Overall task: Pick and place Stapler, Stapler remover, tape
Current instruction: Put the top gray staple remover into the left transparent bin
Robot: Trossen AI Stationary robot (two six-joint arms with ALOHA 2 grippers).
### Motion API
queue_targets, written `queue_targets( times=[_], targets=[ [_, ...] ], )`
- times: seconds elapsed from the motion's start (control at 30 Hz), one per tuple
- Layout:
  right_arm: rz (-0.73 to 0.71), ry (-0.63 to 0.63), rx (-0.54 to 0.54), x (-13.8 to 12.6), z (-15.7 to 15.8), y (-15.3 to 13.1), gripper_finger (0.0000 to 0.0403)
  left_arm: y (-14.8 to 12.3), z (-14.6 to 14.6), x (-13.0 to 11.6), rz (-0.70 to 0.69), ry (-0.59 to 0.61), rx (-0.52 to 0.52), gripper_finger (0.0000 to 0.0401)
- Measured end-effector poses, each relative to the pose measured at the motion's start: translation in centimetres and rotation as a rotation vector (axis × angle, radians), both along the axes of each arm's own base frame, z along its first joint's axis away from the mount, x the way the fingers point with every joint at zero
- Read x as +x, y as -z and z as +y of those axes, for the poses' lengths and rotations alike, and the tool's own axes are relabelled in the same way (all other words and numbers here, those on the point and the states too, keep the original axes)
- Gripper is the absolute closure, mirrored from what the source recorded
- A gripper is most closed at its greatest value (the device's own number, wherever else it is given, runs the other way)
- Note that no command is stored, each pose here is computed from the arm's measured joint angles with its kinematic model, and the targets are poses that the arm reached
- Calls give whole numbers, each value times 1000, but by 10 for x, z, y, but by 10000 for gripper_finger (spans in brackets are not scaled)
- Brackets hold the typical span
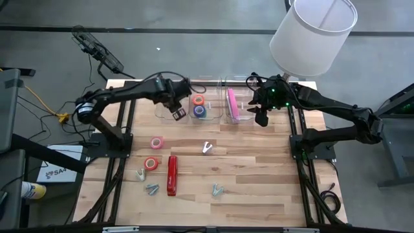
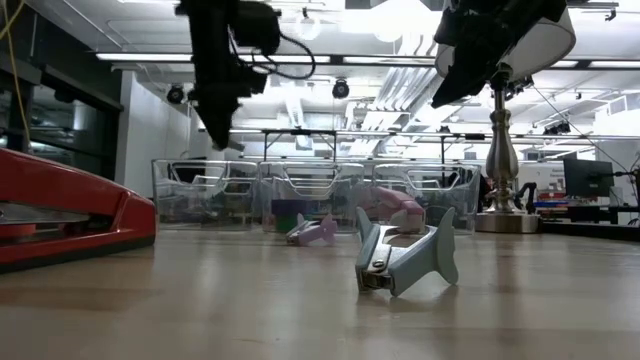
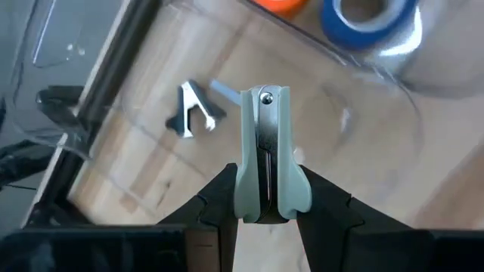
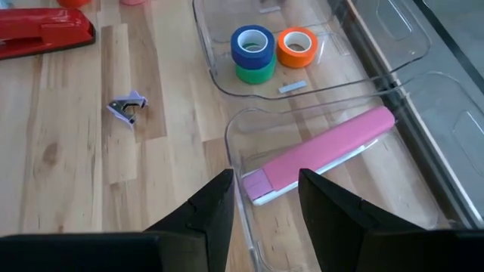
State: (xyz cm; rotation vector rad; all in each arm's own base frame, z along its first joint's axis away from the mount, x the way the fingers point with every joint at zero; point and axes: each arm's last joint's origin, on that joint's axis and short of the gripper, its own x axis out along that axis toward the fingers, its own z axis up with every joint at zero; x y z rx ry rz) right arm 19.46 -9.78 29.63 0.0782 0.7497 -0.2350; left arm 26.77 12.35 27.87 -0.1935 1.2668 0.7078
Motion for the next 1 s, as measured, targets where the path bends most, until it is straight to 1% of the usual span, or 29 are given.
queue_targets(
  times=[0.13, 0.37, 0.57, 0.7, 0.9, 1.0],
  targets=[
    [-2, 2, 1, 0, 0, 0, 263, 8, 19, 1, -29, -54, -35, 298],
    [-2, 3, 2, 0, 0, 0, 263, 32, 50, -2, 9, -137, -109, 297],
    [-3, 5, 4, 0, 0, 0, 263, 59, 73, -6, 18, -218, -279, 297],
    [-3, 5, 4, 0, 0, 0, 263, 72, 82, -9, 33, -301, -344, 297],
    [0, 9, -1, 0, 0, 0, 263, 84, 91, -12, 43, -435, -377, 297],
    [0, 10, 0, 0, 0, 0, 263, 88, 92, -11, 48, -466, -380, 297]
  ],
)
